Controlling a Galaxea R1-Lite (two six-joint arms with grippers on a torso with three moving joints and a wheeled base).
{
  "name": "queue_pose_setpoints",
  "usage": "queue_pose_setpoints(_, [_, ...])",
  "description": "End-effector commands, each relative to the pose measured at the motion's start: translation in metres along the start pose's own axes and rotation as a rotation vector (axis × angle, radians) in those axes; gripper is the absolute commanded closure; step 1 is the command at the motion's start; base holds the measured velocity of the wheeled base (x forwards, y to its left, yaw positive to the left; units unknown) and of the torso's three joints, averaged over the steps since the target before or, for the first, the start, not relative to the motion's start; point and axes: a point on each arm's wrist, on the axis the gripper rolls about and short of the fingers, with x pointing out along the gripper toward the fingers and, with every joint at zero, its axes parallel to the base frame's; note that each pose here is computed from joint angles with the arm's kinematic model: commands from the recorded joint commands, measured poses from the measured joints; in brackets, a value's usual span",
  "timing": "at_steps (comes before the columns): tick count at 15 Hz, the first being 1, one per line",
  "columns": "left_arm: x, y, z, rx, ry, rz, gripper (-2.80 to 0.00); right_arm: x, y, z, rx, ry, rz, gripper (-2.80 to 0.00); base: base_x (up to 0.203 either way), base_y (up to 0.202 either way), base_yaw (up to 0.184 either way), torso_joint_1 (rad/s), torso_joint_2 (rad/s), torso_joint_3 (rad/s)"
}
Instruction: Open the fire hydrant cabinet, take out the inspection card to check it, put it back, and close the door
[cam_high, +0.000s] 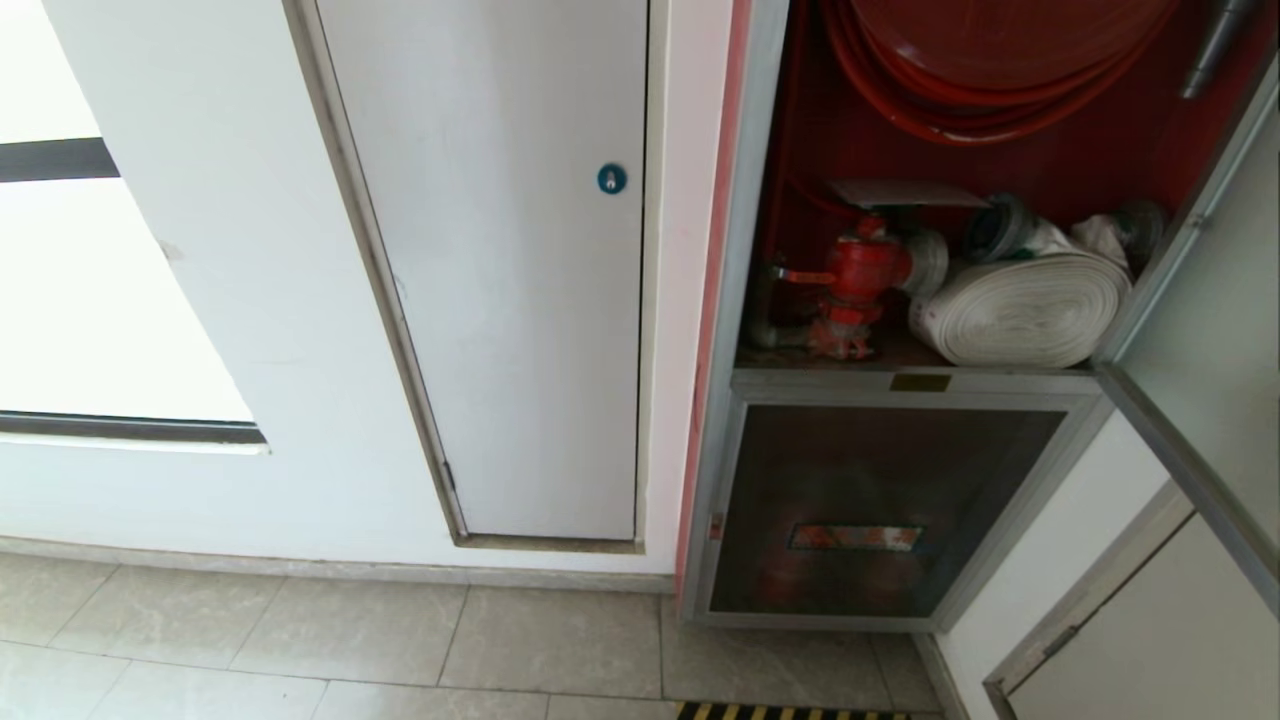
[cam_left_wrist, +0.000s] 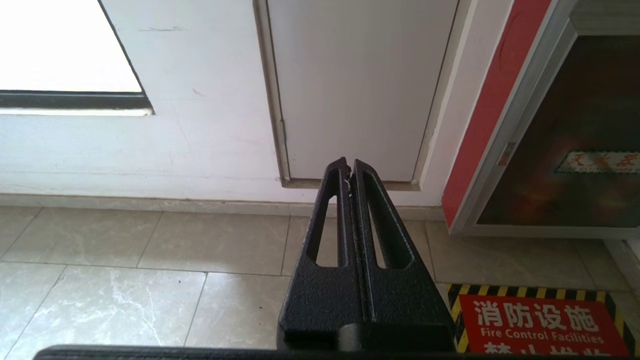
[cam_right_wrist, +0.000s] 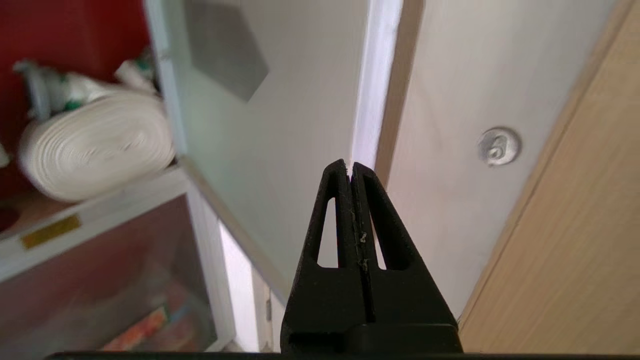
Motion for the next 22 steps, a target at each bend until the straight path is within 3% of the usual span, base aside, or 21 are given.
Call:
queue_pose_setpoints(1, [0.000,0.000,0.000,0.000,-0.001,0.000,0.00,0.008,0.007,0.010,-0.017,-0.004,-0.066,0.00,0.000,0.000,0.000,0.000,0.00,0.000])
queue_pose_setpoints(7, [0.000,0.000,0.000,0.000,0.000,0.000,0.00,0.022,0.014,0.017,0.008,-0.024,-0.176,0.00,0.000,0.000,0.000,0.000,0.00,0.000])
queue_pose_setpoints(13, [0.000,0.000,0.000,0.000,0.002,0.000,0.00,0.052,0.019,0.009,0.043,0.035,-0.248,0.00,0.000,0.000,0.000,0.000,0.00,0.000])
queue_pose_setpoints(22, [0.000,0.000,0.000,0.000,0.001,0.000,0.00,0.075,0.002,0.001,0.063,0.065,-0.416,0.00,0.000,0.000,0.000,0.000,0.00,0.000])
